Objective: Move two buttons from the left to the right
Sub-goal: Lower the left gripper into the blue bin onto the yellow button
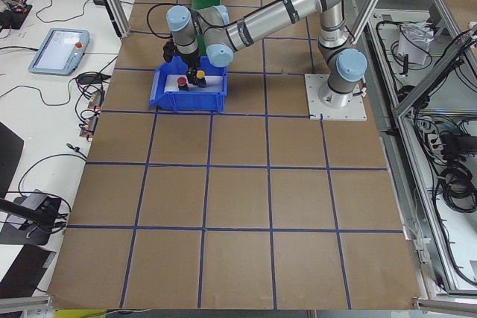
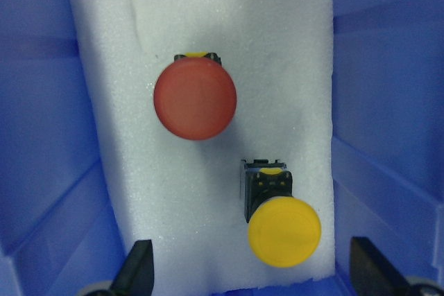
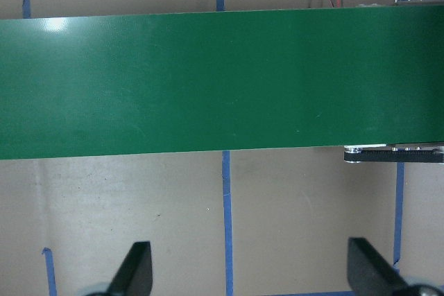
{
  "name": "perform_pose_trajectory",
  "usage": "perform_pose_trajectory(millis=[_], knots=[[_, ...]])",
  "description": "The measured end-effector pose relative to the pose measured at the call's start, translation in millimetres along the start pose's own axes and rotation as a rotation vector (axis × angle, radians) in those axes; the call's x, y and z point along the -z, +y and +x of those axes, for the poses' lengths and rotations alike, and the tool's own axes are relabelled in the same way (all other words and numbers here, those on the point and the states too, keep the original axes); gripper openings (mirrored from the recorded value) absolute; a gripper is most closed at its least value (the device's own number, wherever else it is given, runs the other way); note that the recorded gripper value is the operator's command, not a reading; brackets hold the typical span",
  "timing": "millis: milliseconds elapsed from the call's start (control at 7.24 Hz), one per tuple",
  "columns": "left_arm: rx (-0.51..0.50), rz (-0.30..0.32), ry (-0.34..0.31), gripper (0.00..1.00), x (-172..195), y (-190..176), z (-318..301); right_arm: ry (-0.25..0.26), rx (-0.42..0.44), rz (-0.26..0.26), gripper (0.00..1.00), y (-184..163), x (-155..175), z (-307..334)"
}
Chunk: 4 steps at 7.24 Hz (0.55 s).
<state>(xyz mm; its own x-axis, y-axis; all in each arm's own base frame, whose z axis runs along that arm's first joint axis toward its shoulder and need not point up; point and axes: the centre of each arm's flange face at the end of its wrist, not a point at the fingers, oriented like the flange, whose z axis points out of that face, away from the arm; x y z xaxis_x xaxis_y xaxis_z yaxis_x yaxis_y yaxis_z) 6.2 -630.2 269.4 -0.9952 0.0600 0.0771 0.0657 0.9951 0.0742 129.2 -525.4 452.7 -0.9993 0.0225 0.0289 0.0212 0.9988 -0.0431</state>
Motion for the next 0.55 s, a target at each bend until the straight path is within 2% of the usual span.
perform_pose_trajectory(millis=[138, 414, 553], knots=[[0.004, -0.005, 0.003, 0.92, -5, -1, 1, 0.000, -0.001, -0.001, 1.00, 0, -1, 0], [0.008, -0.020, 0.009, 0.73, -13, 1, 1, 0.000, -0.001, -0.001, 1.00, 0, -1, 0], [0.012, -0.026, 0.010, 0.69, -15, 1, 0, 0.001, 0.001, 0.000, 1.00, 0, -1, 0]])
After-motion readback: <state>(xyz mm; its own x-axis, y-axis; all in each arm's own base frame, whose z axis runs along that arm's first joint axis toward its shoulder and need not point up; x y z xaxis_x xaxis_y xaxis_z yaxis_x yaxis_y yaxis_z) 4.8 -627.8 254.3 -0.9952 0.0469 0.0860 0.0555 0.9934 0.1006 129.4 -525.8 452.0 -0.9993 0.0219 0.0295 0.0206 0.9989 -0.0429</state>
